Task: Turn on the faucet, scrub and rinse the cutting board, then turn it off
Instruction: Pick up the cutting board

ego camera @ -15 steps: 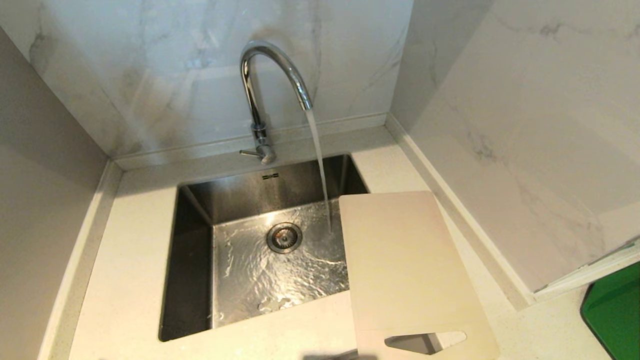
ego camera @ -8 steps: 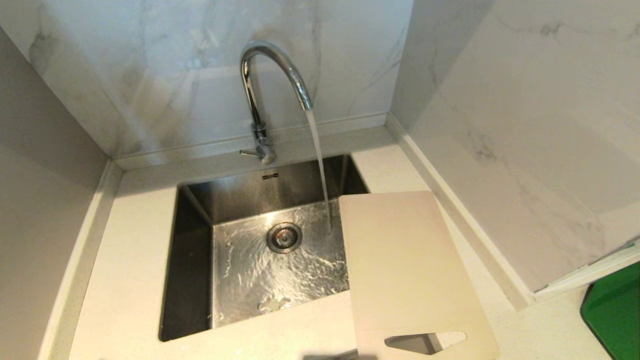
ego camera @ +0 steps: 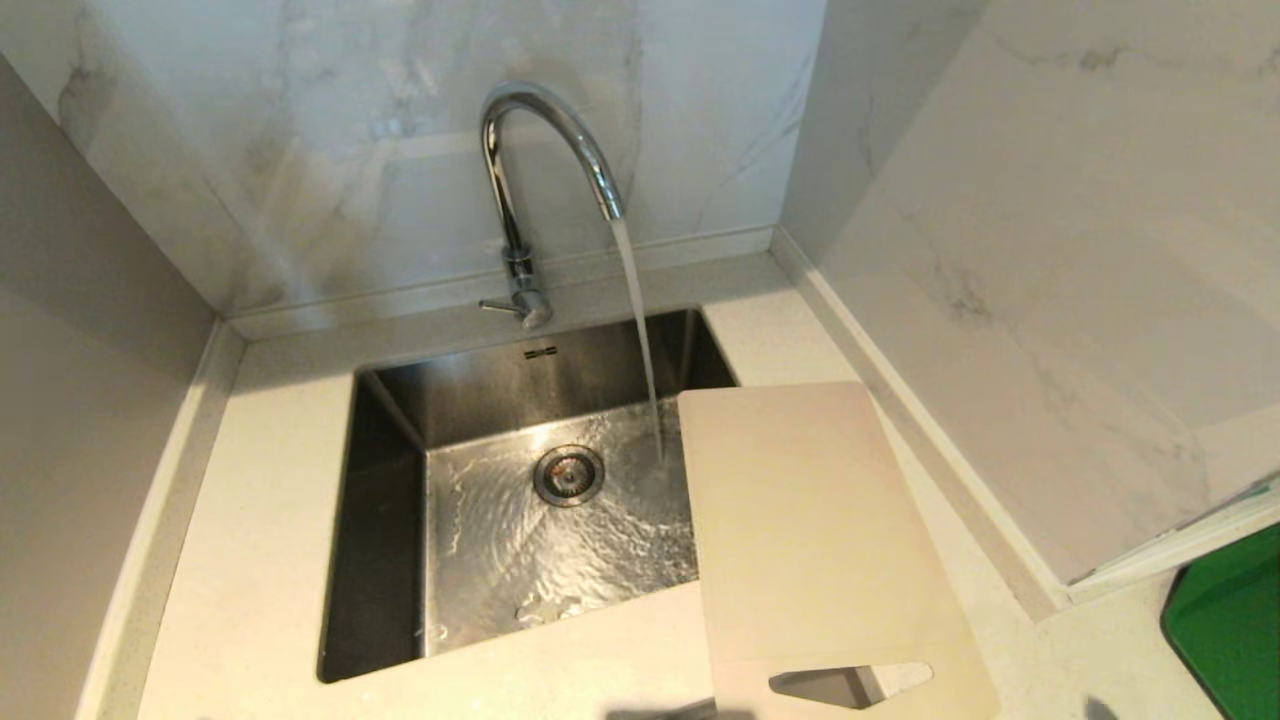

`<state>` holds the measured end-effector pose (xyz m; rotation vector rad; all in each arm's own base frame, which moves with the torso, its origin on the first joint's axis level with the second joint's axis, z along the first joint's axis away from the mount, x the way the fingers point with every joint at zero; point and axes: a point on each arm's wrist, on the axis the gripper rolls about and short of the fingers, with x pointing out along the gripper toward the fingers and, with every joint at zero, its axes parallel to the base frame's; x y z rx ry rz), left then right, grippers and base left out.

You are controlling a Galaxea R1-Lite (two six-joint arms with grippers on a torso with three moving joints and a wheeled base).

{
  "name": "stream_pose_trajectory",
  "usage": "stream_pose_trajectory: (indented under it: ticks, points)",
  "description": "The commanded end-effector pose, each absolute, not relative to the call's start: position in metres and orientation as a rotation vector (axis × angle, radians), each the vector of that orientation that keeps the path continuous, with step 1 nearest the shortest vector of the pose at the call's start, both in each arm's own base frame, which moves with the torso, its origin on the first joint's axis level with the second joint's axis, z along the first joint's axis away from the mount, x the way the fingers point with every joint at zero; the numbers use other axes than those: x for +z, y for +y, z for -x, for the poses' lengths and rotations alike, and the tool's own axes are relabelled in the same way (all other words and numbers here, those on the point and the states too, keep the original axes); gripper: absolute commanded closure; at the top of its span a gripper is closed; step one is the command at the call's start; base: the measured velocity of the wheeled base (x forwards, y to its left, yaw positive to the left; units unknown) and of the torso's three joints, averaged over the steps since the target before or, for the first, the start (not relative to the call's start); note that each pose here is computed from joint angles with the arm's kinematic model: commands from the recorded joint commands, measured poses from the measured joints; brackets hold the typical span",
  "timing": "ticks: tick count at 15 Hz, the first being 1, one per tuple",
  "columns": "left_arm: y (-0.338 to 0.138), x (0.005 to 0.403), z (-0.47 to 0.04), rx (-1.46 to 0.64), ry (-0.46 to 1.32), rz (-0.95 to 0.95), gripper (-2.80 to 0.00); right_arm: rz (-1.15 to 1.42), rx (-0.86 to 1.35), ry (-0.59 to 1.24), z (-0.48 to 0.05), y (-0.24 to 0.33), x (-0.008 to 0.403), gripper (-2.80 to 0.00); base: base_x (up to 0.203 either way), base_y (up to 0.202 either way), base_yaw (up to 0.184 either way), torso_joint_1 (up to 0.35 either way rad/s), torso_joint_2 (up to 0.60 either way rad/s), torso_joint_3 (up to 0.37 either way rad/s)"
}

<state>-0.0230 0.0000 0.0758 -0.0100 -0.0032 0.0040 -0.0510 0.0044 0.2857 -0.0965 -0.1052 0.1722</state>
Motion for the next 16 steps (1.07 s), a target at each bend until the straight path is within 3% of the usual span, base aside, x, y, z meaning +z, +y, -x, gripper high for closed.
stream_pose_trajectory:
  ticks: [1, 7, 16]
  points:
    - [0.000, 0.076, 0.023, 0.005, -0.002, 0.011, 0.00, 0.124, 0.203, -0.017, 0.003, 0.005, 0.330, 0.00, 0.000, 0.000, 0.000, 0.000, 0.00, 0.000]
    - [0.000, 0.076, 0.023, 0.003, -0.002, 0.011, 0.00, 0.178, 0.247, 0.046, -0.043, 0.005, 0.377, 0.00, 0.000, 0.000, 0.000, 0.000, 0.00, 0.000]
    - [0.000, 0.076, 0.023, 0.004, -0.002, 0.011, 0.00, 0.339, 0.286, 0.240, -0.089, 0.005, 0.352, 0.00, 0.000, 0.000, 0.000, 0.000, 0.00, 0.000]
